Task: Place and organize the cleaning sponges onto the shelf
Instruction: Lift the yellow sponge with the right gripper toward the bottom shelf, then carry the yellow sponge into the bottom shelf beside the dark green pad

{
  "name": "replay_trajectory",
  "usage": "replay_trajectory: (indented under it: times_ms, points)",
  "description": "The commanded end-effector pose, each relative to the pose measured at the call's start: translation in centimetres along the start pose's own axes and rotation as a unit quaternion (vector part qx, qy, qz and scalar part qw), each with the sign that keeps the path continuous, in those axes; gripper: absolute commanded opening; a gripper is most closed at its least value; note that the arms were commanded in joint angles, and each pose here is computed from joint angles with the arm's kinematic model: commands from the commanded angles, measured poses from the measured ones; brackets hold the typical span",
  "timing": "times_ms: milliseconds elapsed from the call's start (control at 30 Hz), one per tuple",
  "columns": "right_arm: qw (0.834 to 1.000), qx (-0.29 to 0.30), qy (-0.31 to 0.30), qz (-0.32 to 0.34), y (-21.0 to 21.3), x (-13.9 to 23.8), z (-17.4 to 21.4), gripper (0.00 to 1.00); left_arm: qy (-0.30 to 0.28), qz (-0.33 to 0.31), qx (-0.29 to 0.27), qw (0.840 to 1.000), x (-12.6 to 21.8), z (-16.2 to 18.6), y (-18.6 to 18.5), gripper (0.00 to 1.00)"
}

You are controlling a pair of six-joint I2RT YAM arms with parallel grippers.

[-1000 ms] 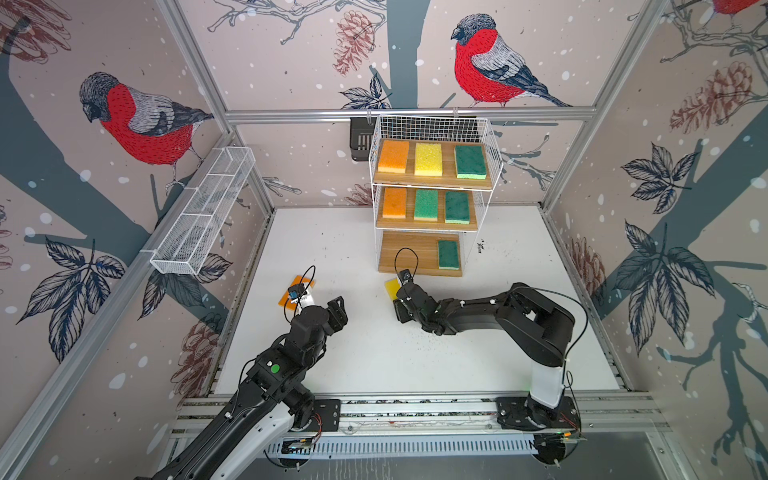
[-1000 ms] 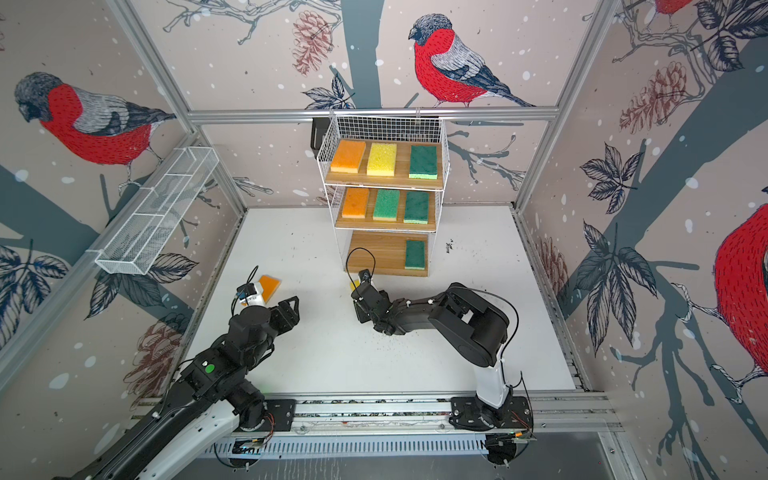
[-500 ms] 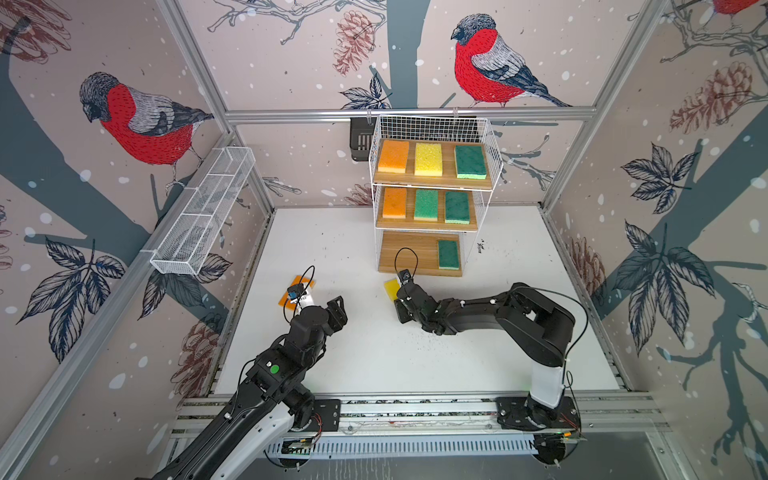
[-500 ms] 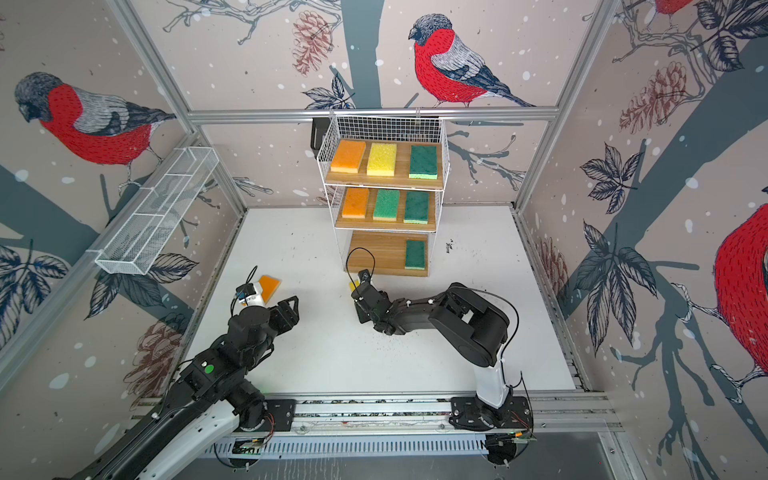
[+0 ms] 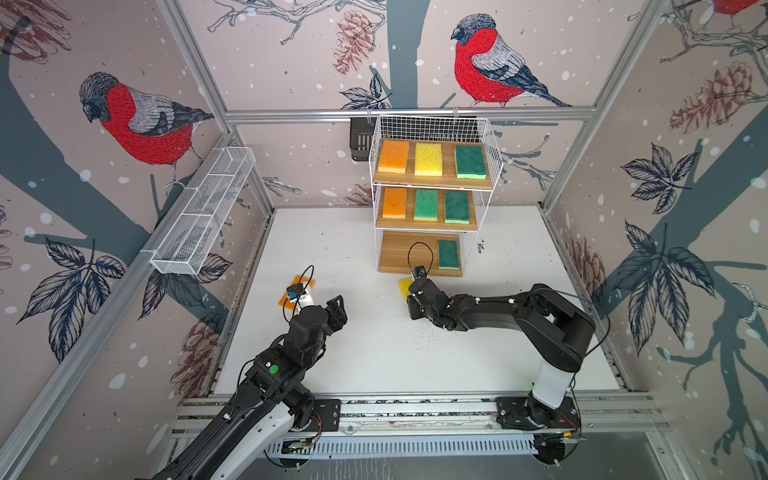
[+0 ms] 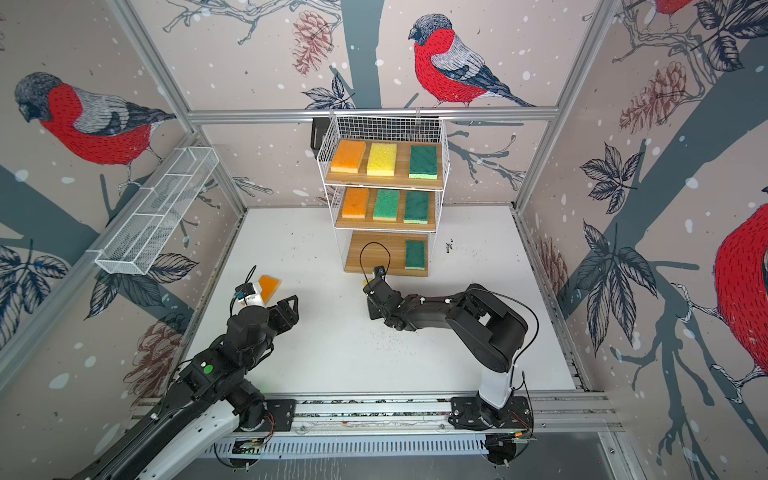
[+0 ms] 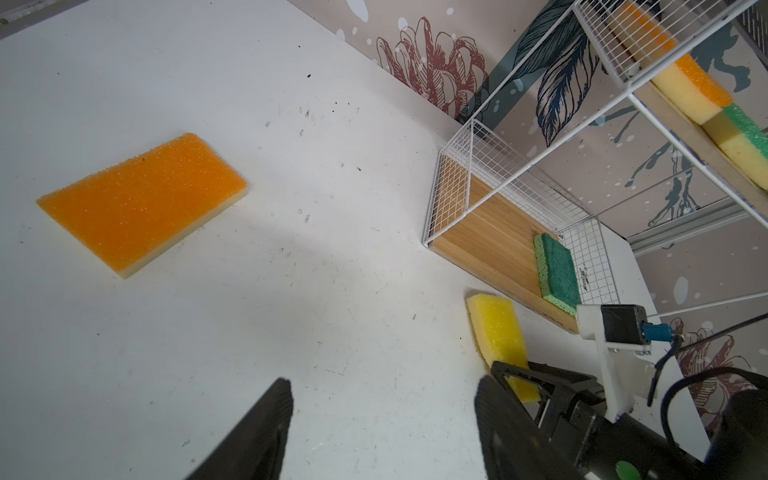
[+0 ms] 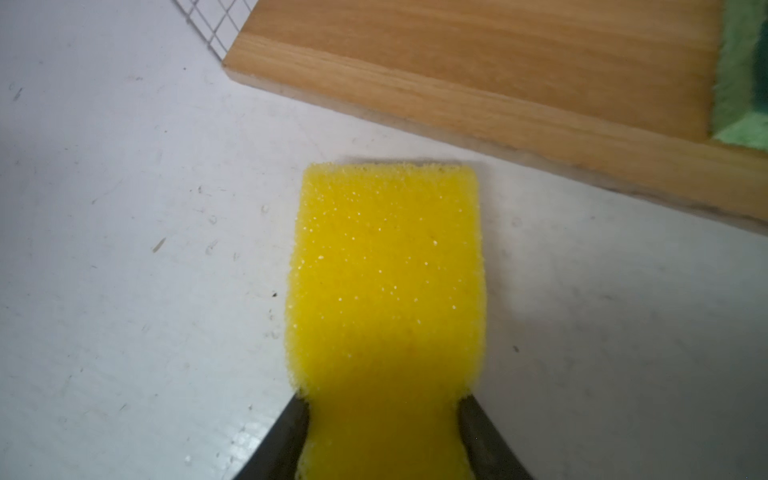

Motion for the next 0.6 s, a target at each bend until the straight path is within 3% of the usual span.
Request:
replay_trajectory:
  times_ms: [0,267,567]
  points:
    - [0.999,-0.023,-0.03,0.0,0.0,0.8,-0.9,0.48,-0.001,-0.007,-0.002,1.0,0.1,-0.1,0.1,0.7]
    - [0.993,-0.062,-0.093,0.031,-0.3,1.4,-3.3,0.53,-0.001,-0.01,-0.003,1.0,0.0,-0.1,0.1,0.7]
    - [0.984,-0.116,-0.13,0.041,-0.9,0.3,-5.1,0.49,-0.008,-0.022,-0.012,1.0,0.2,-0.2,0.5,0.7]
Point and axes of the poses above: each gripper's point midway between its finger pads, its own x axis back along the fingers, its own y axis along the line the jaws close on, z = x × y, the point moved 8 cm from there along x, back along the fingers, and after that the axes turned 4 degrees about -x, right-handed, at the moved point
